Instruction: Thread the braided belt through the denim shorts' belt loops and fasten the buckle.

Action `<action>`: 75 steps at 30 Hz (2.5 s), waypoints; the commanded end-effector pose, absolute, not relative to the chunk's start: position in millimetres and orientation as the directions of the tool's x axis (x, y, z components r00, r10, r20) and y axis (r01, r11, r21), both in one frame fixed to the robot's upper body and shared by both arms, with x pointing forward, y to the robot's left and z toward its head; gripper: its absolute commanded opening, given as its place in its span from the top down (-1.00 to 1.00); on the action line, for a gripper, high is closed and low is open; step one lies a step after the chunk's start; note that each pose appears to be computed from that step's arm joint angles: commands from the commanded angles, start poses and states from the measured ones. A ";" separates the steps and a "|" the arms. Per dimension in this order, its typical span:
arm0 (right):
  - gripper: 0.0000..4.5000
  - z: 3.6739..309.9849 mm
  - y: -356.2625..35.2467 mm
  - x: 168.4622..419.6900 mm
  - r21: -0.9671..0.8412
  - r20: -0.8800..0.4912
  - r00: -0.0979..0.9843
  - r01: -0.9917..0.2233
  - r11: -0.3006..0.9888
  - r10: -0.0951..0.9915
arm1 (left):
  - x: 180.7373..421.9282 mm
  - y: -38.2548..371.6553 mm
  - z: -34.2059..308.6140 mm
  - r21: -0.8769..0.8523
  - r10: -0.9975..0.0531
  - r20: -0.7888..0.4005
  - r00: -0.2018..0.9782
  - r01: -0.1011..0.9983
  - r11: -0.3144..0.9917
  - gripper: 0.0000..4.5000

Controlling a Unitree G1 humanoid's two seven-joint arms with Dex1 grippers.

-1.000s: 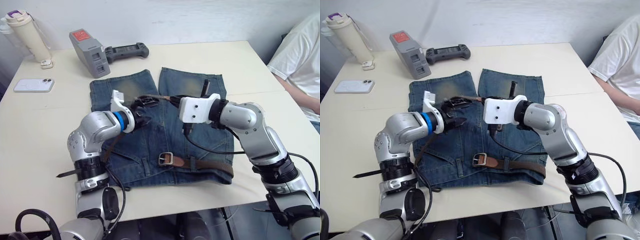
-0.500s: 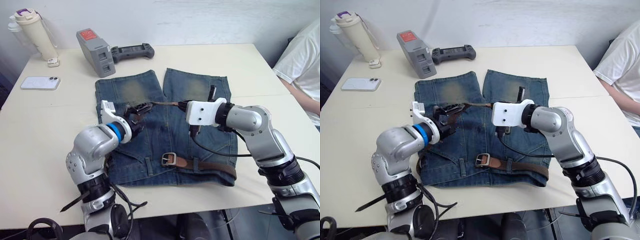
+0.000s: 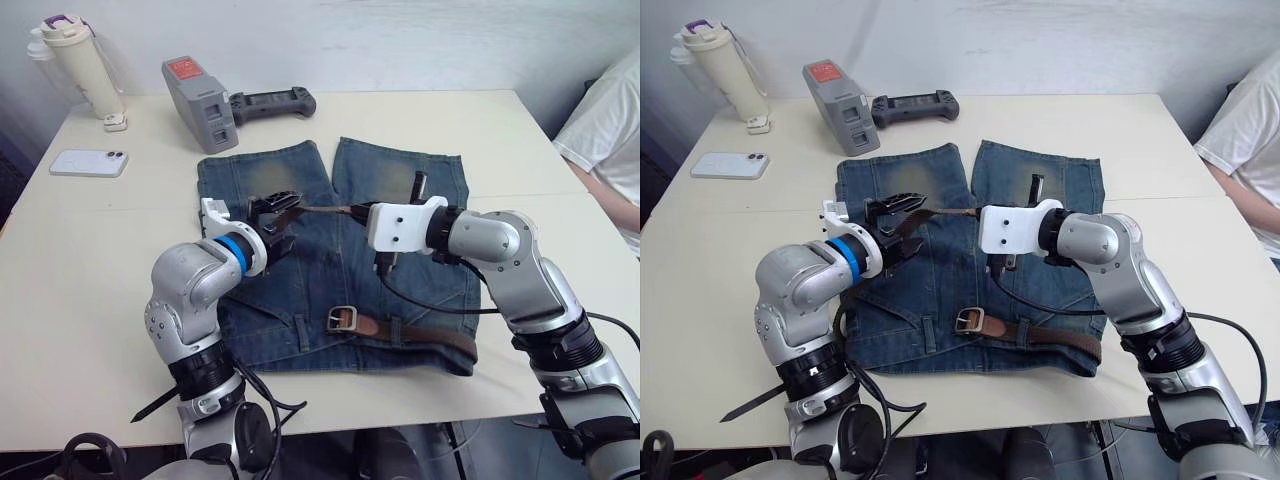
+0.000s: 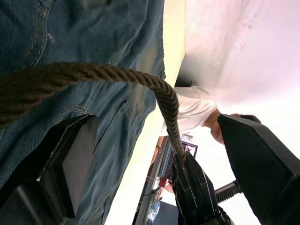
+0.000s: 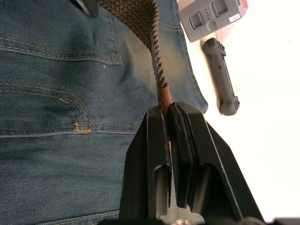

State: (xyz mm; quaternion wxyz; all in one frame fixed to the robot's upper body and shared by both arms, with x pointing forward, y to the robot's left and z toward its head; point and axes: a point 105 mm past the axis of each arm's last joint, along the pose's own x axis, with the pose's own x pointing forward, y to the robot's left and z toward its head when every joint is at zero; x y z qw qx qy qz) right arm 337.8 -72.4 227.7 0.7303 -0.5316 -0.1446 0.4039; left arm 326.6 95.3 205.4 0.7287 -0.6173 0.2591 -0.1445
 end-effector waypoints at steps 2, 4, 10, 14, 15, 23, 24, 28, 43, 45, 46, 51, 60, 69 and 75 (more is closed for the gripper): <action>1.00 242.3 -65.5 328.5 -0.913 -0.168 0.610 -0.392 0.110 0.775 | 325.5 95.9 216.2 -0.979 -0.519 -0.193 0.833 -0.132 0.153 -0.99; 1.00 243.0 -65.1 327.4 -0.915 -0.165 0.606 -0.389 0.109 0.778 | 326.4 98.5 215.5 -0.978 -0.509 -0.205 0.836 -0.154 0.141 -0.99; 1.00 240.6 -64.1 321.4 -0.915 -0.174 0.585 -0.394 0.090 0.792 | 330.3 102.6 218.1 -0.980 -0.499 -0.197 0.844 -0.168 0.103 -0.99; 1.00 239.4 -60.3 314.3 -0.914 -0.181 0.552 -0.400 0.068 0.814 | 331.8 98.8 220.8 -0.981 -0.510 -0.194 0.838 -0.170 0.094 -0.99; 1.00 239.1 -59.7 313.3 -0.914 -0.183 0.547 -0.401 0.064 0.817 | 331.8 97.2 221.0 -0.980 -0.515 -0.197 0.835 -0.173 0.095 -0.99; 1.00 236.8 -61.8 315.1 -0.915 -0.184 0.564 -0.398 0.070 0.805 | 332.4 97.6 221.1 -0.978 -0.514 -0.209 0.832 -0.175 0.113 -0.43; 1.00 236.7 -62.5 315.8 -0.915 -0.185 0.567 -0.397 0.069 0.802 | 332.8 99.1 220.1 -0.978 -0.511 -0.209 0.834 -0.176 0.114 -0.25; 1.00 237.3 -64.7 317.9 -0.916 -0.183 0.577 -0.393 0.074 0.796 | 336.8 113.5 210.7 -0.975 -0.485 -0.221 0.846 -0.182 0.128 0.57; -0.35 244.8 -65.0 307.9 -0.842 -0.161 0.524 -0.515 0.160 0.836 | 338.3 126.2 209.0 -0.965 -0.478 -0.214 0.852 -0.110 0.238 1.00; -0.80 248.9 -70.7 304.8 -0.817 -0.167 0.508 -0.551 0.170 0.845 | 339.0 134.0 214.8 -0.958 -0.465 -0.199 0.863 -0.071 0.279 1.00; -0.98 246.0 -75.7 301.2 -0.777 -0.207 0.483 -0.610 0.157 0.851 | 338.1 139.4 219.4 -0.949 -0.455 -0.183 0.871 -0.036 0.313 1.00; -0.98 227.5 -85.4 277.4 -0.574 -0.358 0.332 -0.816 0.075 0.873 | 323.4 150.8 218.5 -0.873 -0.493 -0.119 0.862 0.145 0.466 1.00; -0.98 206.9 -66.8 252.4 -0.344 -0.404 0.151 -0.939 0.003 0.902 | 294.6 167.8 201.2 -0.835 -0.515 -0.062 0.855 0.238 0.496 1.00; -0.98 195.3 -61.2 267.8 -0.361 -0.386 0.232 -0.929 0.085 0.893 | 287.6 153.7 227.7 -0.915 -0.394 0.076 0.916 0.221 0.339 1.00; -0.98 186.4 -68.1 270.3 -0.333 -0.423 0.245 -0.937 0.102 0.872 | 269.5 150.0 204.6 -0.876 -0.449 0.018 0.893 0.231 0.424 1.00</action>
